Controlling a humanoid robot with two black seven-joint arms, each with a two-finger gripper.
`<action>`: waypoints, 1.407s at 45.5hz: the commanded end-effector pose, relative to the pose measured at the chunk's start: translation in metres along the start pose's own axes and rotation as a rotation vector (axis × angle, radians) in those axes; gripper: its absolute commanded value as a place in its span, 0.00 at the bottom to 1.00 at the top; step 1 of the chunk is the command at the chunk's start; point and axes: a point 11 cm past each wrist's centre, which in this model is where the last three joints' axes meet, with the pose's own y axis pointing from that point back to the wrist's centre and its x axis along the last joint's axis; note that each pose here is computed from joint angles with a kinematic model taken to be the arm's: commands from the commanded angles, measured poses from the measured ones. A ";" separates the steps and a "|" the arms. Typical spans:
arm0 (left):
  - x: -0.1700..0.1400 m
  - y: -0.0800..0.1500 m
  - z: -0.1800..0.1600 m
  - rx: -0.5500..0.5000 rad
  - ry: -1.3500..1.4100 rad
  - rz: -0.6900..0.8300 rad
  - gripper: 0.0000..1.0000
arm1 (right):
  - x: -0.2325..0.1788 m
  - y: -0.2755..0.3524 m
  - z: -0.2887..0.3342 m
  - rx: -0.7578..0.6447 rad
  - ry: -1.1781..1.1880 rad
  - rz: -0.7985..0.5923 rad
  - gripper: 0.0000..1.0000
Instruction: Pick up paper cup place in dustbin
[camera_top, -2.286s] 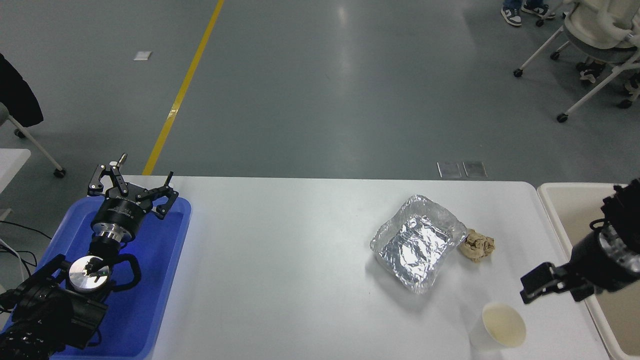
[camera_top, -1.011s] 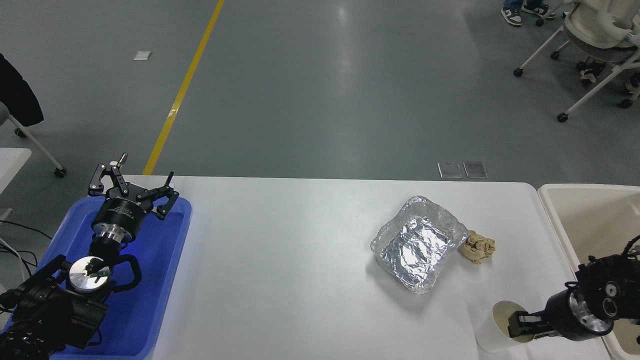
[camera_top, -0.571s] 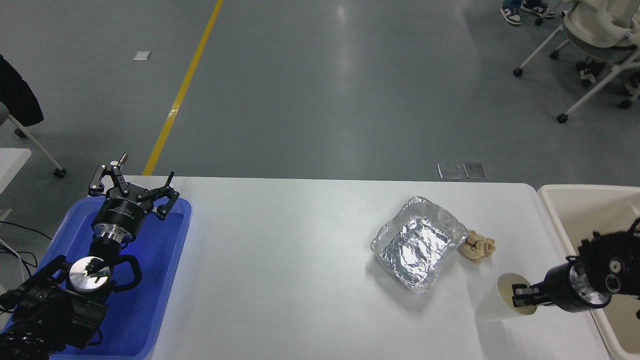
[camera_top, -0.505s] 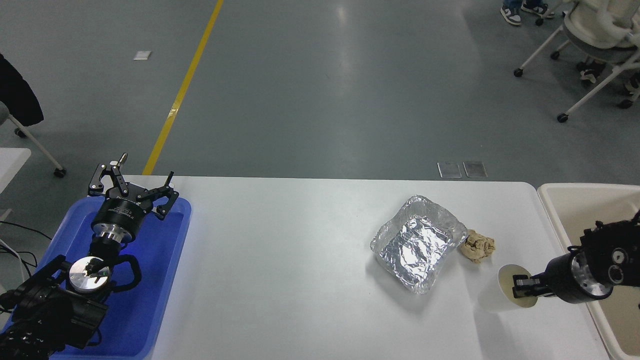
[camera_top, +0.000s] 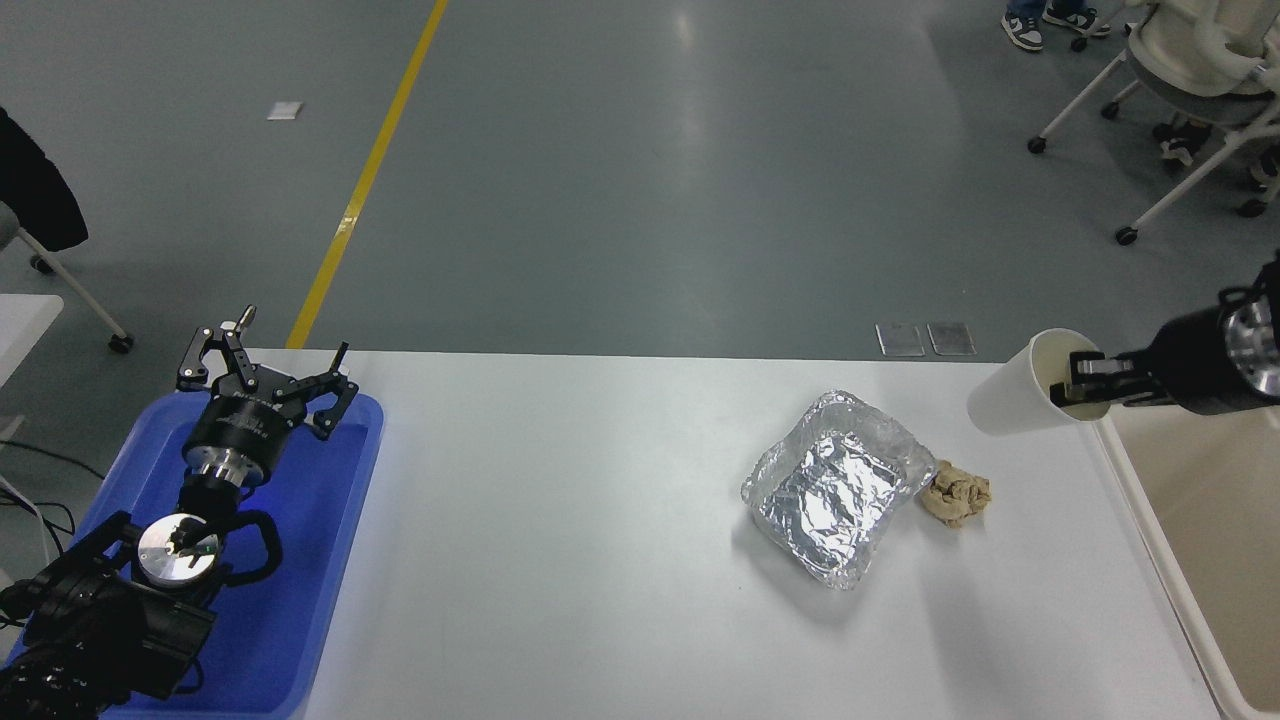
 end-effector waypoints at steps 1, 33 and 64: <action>0.000 0.000 0.000 0.001 -0.001 0.000 1.00 | 0.026 0.041 -0.004 0.048 -0.035 0.071 0.00; 0.000 0.000 0.000 0.000 0.000 0.001 1.00 | 0.045 0.041 0.115 -0.165 -0.337 0.304 0.00; 0.000 0.000 0.000 0.000 0.000 0.001 1.00 | -0.030 -0.018 0.261 -0.727 -0.500 0.578 0.00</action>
